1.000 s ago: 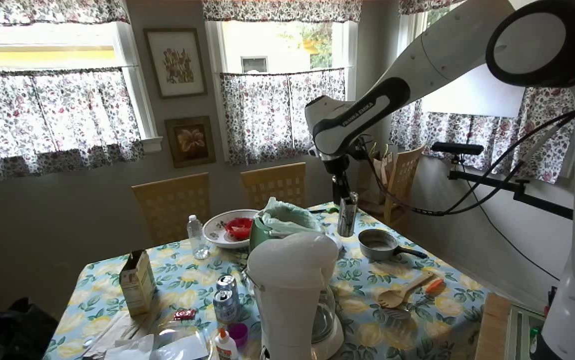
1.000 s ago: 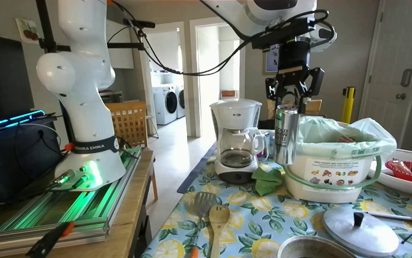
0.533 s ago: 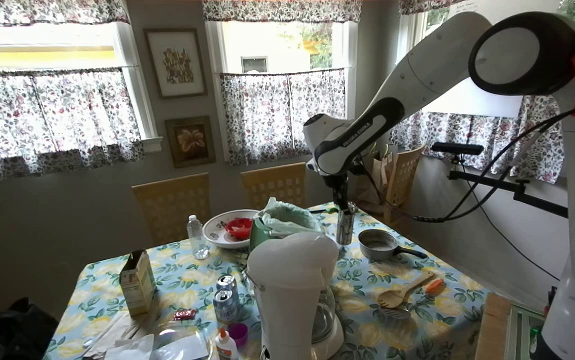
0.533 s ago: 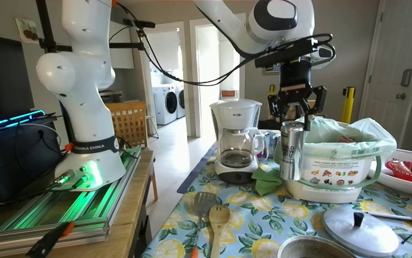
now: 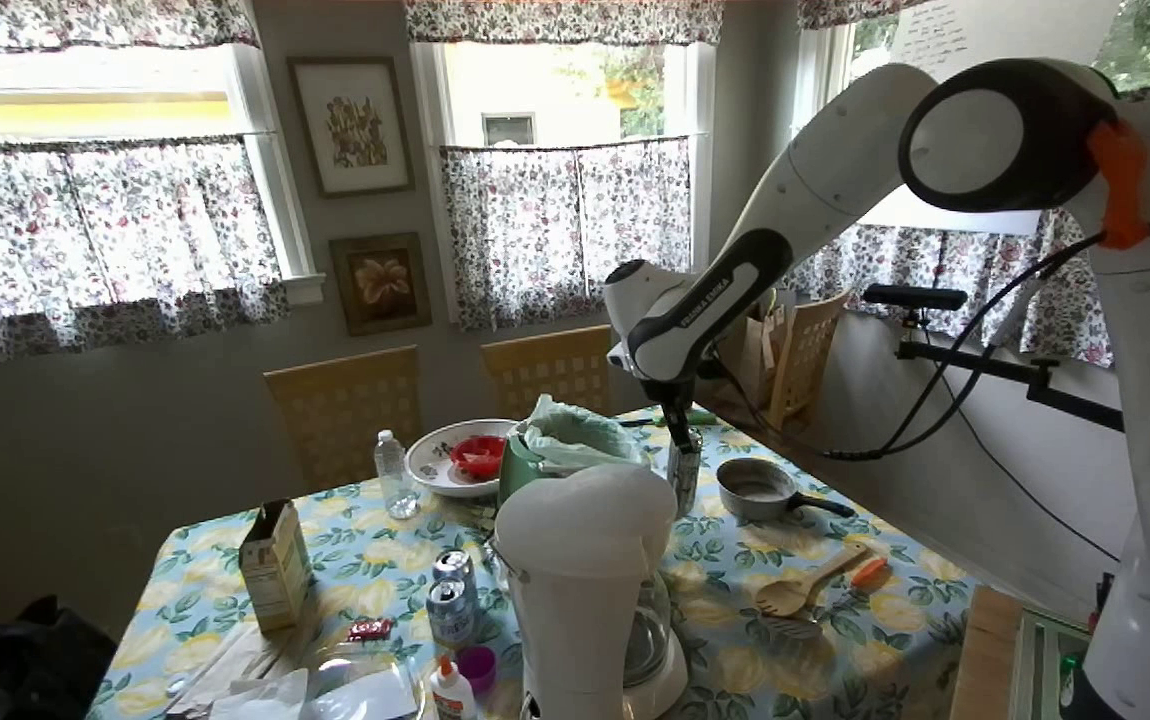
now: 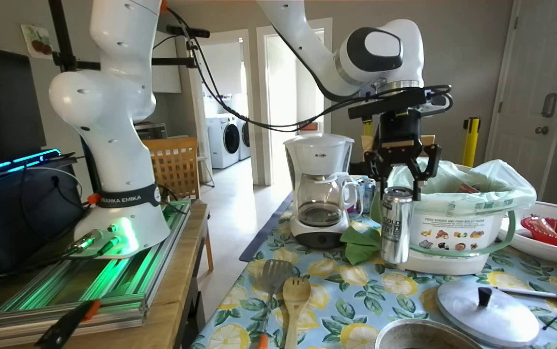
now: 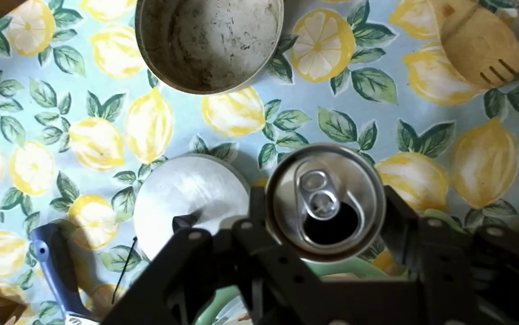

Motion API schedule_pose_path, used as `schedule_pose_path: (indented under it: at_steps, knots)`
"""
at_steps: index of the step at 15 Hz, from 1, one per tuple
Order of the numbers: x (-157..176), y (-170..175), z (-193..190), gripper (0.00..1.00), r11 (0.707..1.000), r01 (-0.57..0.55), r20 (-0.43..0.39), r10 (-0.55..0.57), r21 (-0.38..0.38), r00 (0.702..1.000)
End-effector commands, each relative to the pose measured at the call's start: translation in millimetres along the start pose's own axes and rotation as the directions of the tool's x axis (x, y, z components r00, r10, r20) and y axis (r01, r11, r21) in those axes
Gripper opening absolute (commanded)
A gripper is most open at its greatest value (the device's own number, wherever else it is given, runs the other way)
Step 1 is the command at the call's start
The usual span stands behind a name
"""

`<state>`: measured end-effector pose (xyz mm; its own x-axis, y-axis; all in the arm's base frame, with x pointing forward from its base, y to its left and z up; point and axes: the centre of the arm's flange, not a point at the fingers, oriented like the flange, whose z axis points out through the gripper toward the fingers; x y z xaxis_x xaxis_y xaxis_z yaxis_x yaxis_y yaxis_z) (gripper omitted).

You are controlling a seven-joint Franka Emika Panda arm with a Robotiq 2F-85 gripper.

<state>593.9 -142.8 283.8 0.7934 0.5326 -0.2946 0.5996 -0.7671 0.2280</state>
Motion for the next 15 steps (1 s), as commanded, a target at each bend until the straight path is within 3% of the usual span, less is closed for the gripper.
schedule_pose_path:
  at_steps: [1,15]
  knots:
    - [1,-10,16,0.37,1.0,0.016,-0.027,-0.016,-0.004,1.0]
    - [7,-17,63,0.37,0.998,0.06,-0.012,-0.06,-0.026,0.998]
